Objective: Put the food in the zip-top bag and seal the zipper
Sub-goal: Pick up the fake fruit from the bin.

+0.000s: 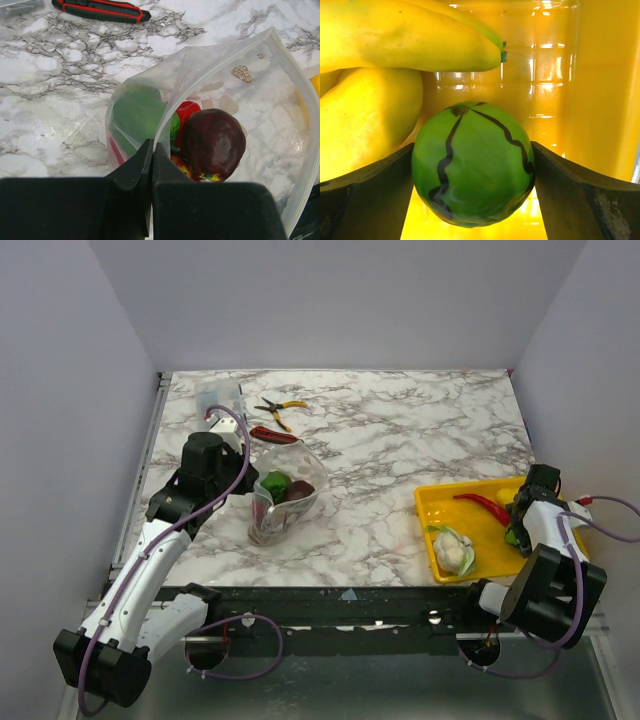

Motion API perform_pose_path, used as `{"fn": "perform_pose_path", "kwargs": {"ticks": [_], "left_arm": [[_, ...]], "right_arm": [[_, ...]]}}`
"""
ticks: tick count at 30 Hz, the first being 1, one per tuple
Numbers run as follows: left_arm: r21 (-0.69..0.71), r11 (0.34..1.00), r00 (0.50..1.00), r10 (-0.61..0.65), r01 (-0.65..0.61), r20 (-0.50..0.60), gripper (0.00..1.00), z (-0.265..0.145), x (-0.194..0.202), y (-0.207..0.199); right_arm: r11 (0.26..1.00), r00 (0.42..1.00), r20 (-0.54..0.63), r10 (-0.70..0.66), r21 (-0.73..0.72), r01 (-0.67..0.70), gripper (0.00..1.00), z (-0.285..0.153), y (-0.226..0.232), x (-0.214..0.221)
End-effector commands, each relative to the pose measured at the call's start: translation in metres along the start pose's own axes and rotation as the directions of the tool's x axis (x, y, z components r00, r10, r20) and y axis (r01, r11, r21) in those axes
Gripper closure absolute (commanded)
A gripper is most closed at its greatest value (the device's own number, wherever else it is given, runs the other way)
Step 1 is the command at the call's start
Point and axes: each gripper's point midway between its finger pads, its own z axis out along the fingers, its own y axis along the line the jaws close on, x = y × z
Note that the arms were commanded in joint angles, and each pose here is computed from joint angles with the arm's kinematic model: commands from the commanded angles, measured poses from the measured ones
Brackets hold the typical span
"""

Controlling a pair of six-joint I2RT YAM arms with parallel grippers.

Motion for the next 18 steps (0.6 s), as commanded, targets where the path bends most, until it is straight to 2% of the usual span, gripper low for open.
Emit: {"fn": "perform_pose_path", "kwargs": {"ticks": [1, 4, 9, 12, 15, 18], "left_arm": [[0.024, 1.000, 1.000, -0.007, 0.006, 0.018, 1.00, 0.000, -0.007, -0.004], [0.024, 1.000, 1.000, -0.008, 0.007, 0.021, 1.00, -0.001, -0.007, -0.005], [0.031, 0.999, 1.000, -0.008, 0.007, 0.018, 1.00, -0.001, -0.007, -0.006], [0.033, 0.999, 1.000, -0.008, 0.007, 0.026, 1.00, -0.002, -0.008, -0.006], [0.032, 0.999, 1.000, -0.009, 0.008, 0.026, 1.00, -0.002, -0.009, -0.006], [0.034, 0.999, 1.000, -0.008, 0.007, 0.025, 1.00, -0.003, -0.009, -0.007]], "right_arm": [[0.999, 0.999, -0.033, -0.006, -0.052, 0.005, 0.14, -0.003, 0.006, 0.006], [0.994, 1.000, -0.007, 0.010, -0.113, -0.010, 0.25, -0.014, 0.013, -0.004], [0.971, 0.995, 0.078, 0.060, -0.236, -0.041, 0.61, -0.043, 0.021, -0.030], [0.936, 0.993, 0.086, 0.081, -0.349, -0.046, 0.77, -0.069, 0.037, -0.044], [0.858, 0.994, 0.059, 0.090, -0.511, -0.048, 0.84, -0.105, 0.064, -0.051], [0.724, 0.998, 0.029, 0.062, -0.690, -0.025, 0.89, -0.147, 0.097, -0.044]]}}
